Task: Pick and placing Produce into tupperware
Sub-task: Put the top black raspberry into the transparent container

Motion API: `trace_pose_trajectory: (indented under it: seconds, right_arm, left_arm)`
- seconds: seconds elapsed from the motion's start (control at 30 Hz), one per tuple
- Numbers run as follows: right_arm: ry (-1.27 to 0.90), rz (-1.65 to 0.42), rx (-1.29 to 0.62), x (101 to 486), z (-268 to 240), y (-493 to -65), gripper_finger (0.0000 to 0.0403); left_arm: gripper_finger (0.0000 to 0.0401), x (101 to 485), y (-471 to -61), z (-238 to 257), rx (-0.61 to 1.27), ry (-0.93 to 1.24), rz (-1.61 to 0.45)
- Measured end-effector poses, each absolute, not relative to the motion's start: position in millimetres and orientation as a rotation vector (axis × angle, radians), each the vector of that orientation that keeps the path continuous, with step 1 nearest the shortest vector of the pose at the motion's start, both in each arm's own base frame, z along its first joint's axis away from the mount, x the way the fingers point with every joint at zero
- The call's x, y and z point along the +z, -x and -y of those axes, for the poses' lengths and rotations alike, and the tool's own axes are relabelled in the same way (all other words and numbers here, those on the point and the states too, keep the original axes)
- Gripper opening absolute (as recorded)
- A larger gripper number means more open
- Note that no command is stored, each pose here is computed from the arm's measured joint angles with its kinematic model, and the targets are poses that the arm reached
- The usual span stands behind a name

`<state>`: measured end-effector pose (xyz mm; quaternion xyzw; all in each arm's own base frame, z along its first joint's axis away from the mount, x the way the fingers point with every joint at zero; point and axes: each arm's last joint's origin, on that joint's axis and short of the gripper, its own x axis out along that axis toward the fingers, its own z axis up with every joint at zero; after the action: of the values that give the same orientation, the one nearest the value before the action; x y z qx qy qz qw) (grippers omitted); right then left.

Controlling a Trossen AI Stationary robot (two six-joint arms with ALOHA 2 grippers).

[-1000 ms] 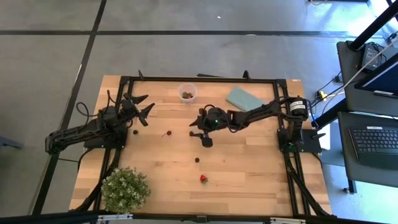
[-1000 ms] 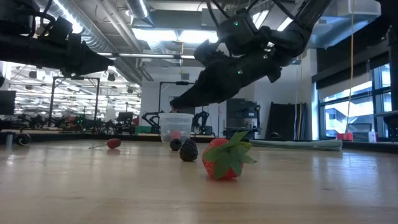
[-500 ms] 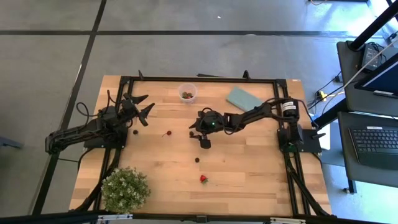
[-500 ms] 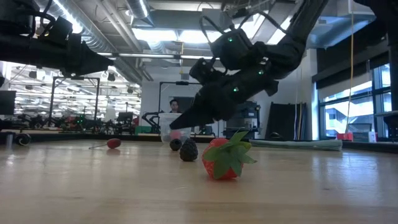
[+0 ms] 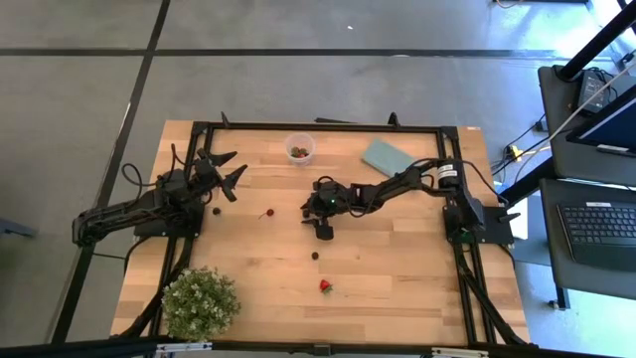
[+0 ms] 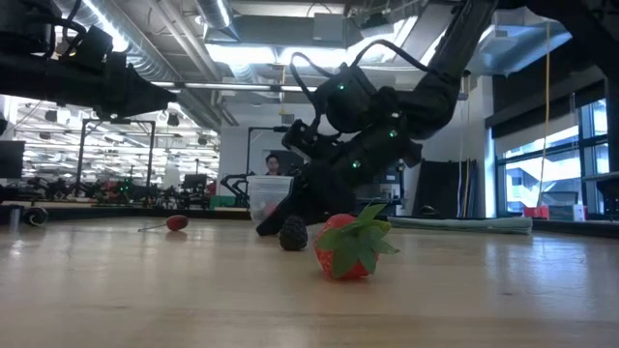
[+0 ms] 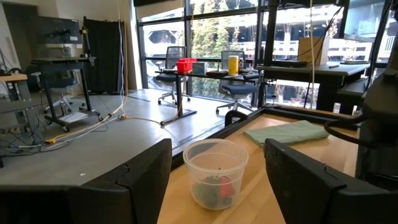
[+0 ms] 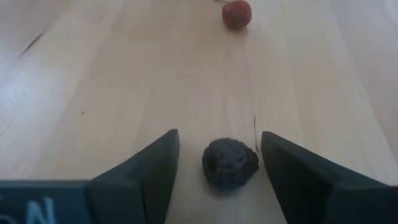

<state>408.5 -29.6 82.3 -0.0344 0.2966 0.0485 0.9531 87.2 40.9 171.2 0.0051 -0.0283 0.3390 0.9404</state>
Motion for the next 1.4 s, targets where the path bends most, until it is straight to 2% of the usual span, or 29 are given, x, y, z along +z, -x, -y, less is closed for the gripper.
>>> trace_pose_trajectory:
  seconds: [0.2,0.6,0.77,0.97,1.2,1.4]
  right_arm:
    - [0.039,-0.62,0.088,81,31,-408,0.0213]
    - [0.038,-0.643,0.071,81,33,-406,0.0124]
    - [0.014,-0.636,0.041,99,38,-405,0.0118]
    - [-0.076,-0.458,-0.063,196,72,-416,0.012]
    - [-0.074,-0.486,-0.177,324,129,-416,0.012]
    - [-0.112,-0.529,-0.266,384,169,-408,0.012]
  left_arm:
    - [0.0247,171,-87,-41,0.692,-0.01,0.058]
    - [0.0247,171,-87,-41,0.692,-0.01,0.058]
    - [0.0247,171,-87,-41,0.692,-0.01,0.058]
    - [0.0247,171,-87,-41,0.692,-0.01,0.058]
    - [0.0247,171,-87,-41,0.695,-0.01,0.058]
    - [0.0247,171,-87,-41,0.709,-0.01,0.059]
